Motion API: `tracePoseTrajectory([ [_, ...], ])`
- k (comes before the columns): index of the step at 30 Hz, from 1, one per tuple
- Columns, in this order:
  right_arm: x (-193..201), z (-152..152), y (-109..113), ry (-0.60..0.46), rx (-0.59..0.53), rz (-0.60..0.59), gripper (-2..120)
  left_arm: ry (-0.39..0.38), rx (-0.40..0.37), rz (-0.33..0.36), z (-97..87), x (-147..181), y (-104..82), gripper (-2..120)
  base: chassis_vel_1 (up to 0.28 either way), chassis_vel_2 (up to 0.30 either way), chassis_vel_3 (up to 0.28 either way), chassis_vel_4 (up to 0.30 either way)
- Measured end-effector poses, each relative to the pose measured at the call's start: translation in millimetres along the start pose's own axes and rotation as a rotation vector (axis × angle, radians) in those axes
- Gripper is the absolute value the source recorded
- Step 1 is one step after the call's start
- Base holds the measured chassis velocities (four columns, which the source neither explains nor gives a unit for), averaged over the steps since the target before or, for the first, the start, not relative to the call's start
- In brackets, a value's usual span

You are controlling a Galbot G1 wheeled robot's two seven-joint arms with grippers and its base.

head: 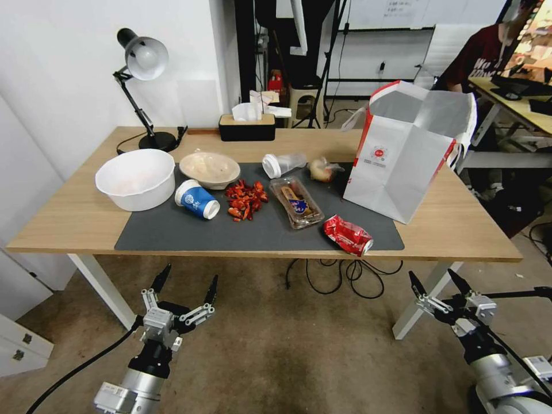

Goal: Pick up the food delivery bag from the floor and place it on the table.

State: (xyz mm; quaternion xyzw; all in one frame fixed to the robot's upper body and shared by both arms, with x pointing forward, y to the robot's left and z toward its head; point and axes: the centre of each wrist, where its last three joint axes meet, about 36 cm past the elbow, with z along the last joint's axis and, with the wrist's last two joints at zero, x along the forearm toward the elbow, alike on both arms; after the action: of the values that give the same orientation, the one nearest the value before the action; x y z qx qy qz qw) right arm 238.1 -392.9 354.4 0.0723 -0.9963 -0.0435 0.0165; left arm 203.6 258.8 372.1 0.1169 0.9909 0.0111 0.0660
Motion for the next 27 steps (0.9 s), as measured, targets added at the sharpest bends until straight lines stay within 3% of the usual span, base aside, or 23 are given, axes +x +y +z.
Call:
tracePoseTrajectory([
  [11,-1,-1,3,0.012,-0.026,-0.026,100,-0.029,-0.075,-0.099,14.8,-6,-2.0,100,0.000,0.000,0.000,0.000],
  [27,-1,-4,6,0.009,-0.027,-0.039,100,-0.041,-0.073,-0.097,11.6,-8,-3.8,100,0.000,0.000,0.000,0.000],
])
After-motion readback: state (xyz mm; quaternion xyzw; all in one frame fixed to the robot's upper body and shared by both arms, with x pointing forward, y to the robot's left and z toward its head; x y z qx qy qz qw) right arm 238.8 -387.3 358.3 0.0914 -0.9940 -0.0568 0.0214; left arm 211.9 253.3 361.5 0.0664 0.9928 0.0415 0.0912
